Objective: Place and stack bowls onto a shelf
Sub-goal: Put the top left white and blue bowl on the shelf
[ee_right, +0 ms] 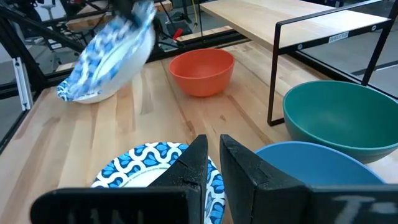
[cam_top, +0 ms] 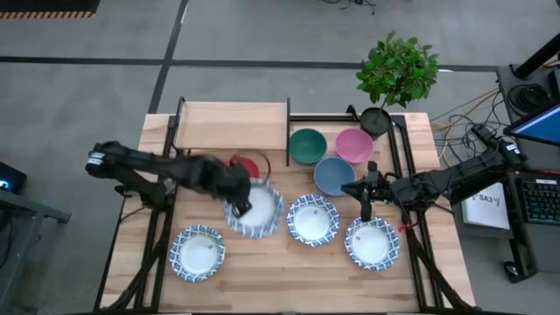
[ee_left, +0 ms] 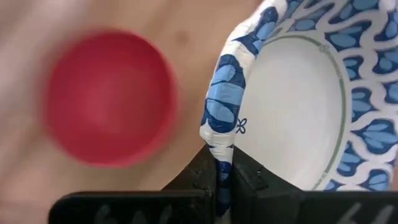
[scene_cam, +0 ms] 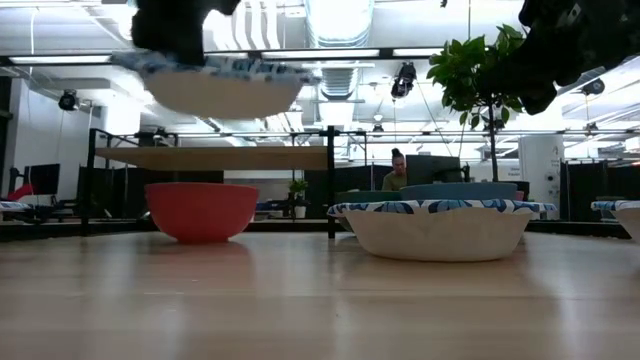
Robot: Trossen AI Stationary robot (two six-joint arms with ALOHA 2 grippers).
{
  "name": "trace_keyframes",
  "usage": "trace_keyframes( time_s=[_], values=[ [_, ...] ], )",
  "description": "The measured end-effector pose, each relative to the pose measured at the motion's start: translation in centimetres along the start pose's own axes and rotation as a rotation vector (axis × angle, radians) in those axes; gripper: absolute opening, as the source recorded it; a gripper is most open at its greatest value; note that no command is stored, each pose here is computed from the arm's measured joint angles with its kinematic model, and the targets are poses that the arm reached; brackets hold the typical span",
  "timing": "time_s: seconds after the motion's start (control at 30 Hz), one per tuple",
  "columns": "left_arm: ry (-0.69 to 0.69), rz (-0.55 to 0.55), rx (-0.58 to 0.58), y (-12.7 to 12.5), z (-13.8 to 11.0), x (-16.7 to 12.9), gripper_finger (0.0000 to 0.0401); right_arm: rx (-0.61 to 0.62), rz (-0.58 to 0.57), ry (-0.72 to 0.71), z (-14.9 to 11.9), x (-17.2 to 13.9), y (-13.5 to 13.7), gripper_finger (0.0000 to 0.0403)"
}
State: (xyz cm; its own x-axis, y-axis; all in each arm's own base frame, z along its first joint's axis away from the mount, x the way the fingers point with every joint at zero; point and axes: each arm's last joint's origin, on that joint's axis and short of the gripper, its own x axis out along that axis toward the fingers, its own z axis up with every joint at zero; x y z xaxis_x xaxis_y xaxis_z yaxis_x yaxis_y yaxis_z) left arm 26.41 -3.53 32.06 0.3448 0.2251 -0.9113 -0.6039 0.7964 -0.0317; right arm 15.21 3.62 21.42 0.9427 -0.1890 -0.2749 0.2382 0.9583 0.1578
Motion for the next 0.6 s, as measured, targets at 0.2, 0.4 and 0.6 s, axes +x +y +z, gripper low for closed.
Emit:
trace_keyframes(
  time_s=[0.2,0.4,0.6],
  values=[
    [-0.067,0.166,0.032,5.8,4.7,-2.9,0.0,0.002,0.001,-0.004,0.0,0.0,0.0,0.0031],
    [-0.1,0.271,-0.032,13.9,8.6,-4.7,0.0,0.003,0.002,-0.006,0.1,0.0,0.0,0.0031],
    [-0.071,0.158,-0.269,24.0,8.8,-5.8,0.0,-0.003,0.002,-0.006,0.1,0.0,0.0,0.0031]
  ],
)
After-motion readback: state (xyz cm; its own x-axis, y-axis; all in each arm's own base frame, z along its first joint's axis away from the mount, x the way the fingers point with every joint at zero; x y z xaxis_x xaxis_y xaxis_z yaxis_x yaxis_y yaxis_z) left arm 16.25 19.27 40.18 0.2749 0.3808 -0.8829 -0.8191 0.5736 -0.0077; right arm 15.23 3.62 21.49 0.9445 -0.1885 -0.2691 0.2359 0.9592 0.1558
